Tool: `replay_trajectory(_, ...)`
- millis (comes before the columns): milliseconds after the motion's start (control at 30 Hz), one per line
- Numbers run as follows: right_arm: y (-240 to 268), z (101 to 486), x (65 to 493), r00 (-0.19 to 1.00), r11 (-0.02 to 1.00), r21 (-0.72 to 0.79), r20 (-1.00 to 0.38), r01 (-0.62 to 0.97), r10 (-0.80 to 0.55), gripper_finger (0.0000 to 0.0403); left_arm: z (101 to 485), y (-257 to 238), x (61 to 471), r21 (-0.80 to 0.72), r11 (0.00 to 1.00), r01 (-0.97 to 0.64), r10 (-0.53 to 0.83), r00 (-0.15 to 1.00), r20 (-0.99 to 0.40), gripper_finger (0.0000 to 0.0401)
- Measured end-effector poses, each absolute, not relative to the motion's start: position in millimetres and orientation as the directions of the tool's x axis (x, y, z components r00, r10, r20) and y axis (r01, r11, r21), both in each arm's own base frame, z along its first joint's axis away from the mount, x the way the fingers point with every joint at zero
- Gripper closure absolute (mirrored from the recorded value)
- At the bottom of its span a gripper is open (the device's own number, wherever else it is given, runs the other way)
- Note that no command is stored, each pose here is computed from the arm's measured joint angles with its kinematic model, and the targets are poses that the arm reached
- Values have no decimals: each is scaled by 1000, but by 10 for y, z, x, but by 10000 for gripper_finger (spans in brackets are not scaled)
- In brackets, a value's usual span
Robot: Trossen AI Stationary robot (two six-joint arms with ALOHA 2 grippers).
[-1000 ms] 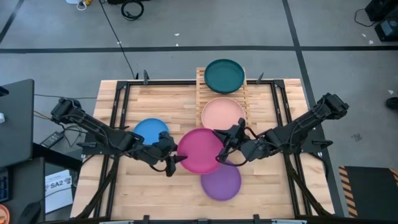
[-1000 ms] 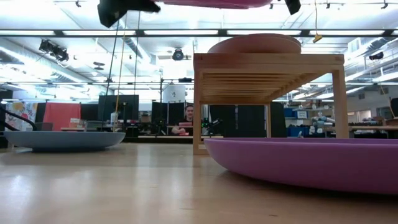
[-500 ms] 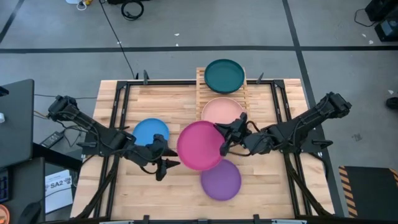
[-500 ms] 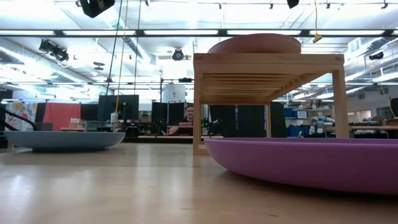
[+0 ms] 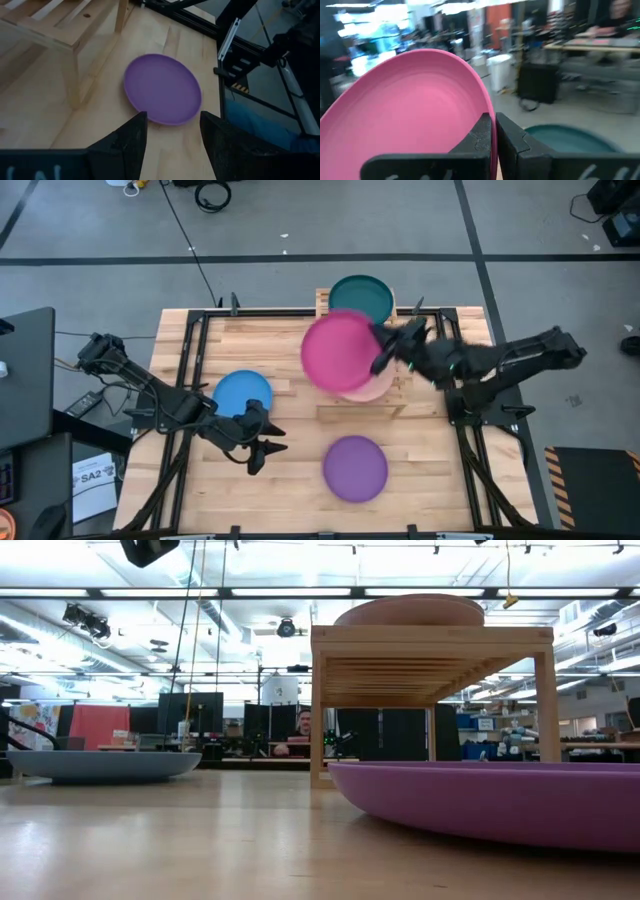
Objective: Place and stack plates onto a shelf
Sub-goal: Stack the pink plate on top of the dark green plate
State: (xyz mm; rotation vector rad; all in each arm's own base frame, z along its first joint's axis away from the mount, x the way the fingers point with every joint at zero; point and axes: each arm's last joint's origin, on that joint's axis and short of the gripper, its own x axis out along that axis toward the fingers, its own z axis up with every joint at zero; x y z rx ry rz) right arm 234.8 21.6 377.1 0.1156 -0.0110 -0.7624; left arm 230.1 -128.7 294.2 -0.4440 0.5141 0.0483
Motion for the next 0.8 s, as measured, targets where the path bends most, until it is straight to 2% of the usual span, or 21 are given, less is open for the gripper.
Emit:
replay_trajectory(367,-608,3970,1994,482,482,98,25,870,-876,388,2943,-1284,2303,-398,904,-156,-63,873,-484,213)
replay_trajectory(567,-1092,3860,1970,474,468,130,-23,874,-880,388,2943,-1284,2303,-399,903,-157,-63,873,-484,213)
replay_trajectory(800,-1613,3673,1864,505,467,242,-130,851,-853,388,2944,-1284,2304,-400,903,-157,-63,873,-484,213)
